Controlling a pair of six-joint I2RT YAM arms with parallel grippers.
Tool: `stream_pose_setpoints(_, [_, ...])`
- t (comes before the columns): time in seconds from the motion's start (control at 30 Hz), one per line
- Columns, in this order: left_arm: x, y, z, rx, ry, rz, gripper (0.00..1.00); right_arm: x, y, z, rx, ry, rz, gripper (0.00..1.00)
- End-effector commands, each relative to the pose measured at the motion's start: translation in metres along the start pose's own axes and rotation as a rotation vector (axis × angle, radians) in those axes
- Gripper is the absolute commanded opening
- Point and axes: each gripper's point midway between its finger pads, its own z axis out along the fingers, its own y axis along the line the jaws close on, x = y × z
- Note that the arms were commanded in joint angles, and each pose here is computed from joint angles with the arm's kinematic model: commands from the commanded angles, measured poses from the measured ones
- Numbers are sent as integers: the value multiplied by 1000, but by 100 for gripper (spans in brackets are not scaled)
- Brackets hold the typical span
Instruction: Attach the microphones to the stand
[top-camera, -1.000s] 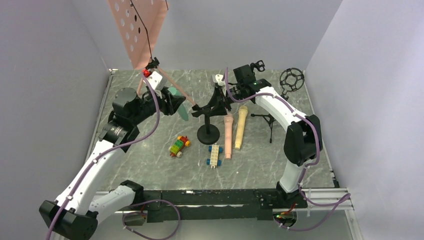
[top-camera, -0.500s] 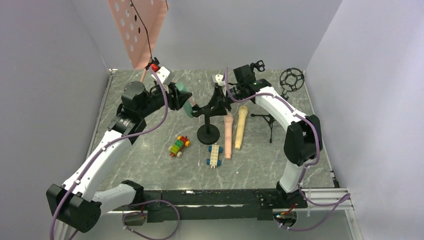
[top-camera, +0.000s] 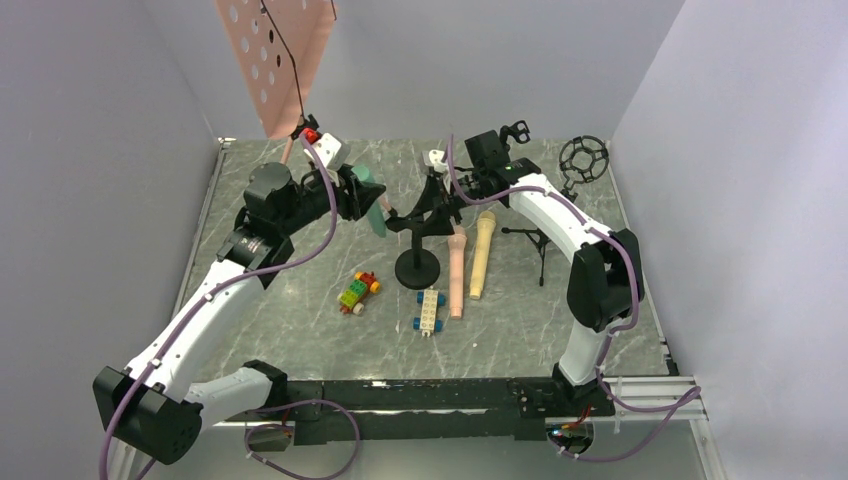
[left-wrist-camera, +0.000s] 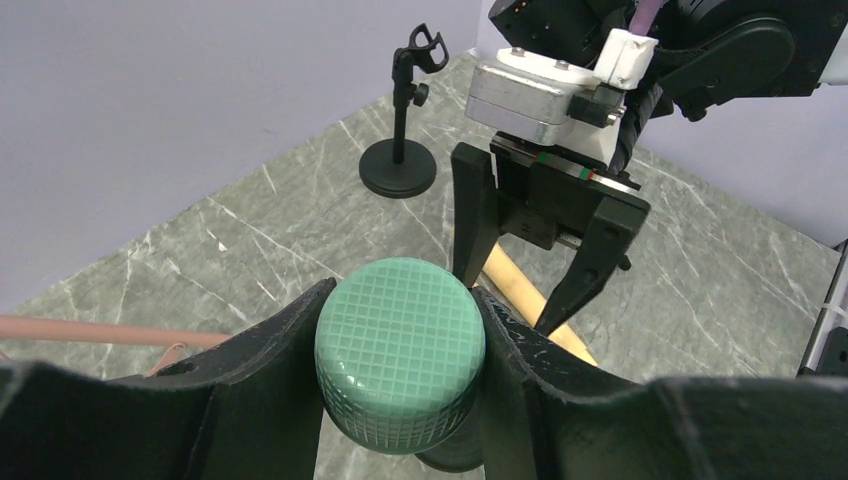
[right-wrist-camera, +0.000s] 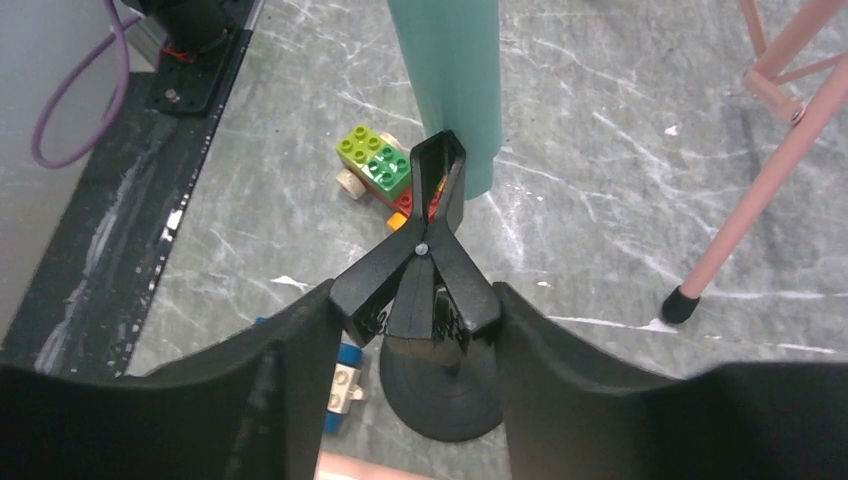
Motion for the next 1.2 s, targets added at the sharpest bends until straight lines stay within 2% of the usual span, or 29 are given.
stream_pose_setpoints(0.0, [-32, -9, -5, 28, -96, 37, 2, -10, -1, 0, -5, -26, -30, 49])
stream_pose_setpoints(0.03, [-32, -9, -5, 26, -95, 38, 2, -10, -2, 1, -7, -23, -31, 35])
stream_pose_setpoints(0.07, [-32, -9, -6, 26, -96, 38, 2, -10, -1, 1, -10, -20, -30, 27])
stream_pose_setpoints(0.23, [-36, -13, -8, 42, -106, 35, 2, -8, -1, 0, -10, -14, -30, 0])
stream_pose_setpoints(0.57, [-35, -25, 7, 120, -104, 4, 2, -9, -2, 0, -8, -20, -26, 0])
stream_pose_setpoints(1.17, [13, -18, 39, 127, -12, -60, 2, -9, 1, 1, -21, -23, -29, 0])
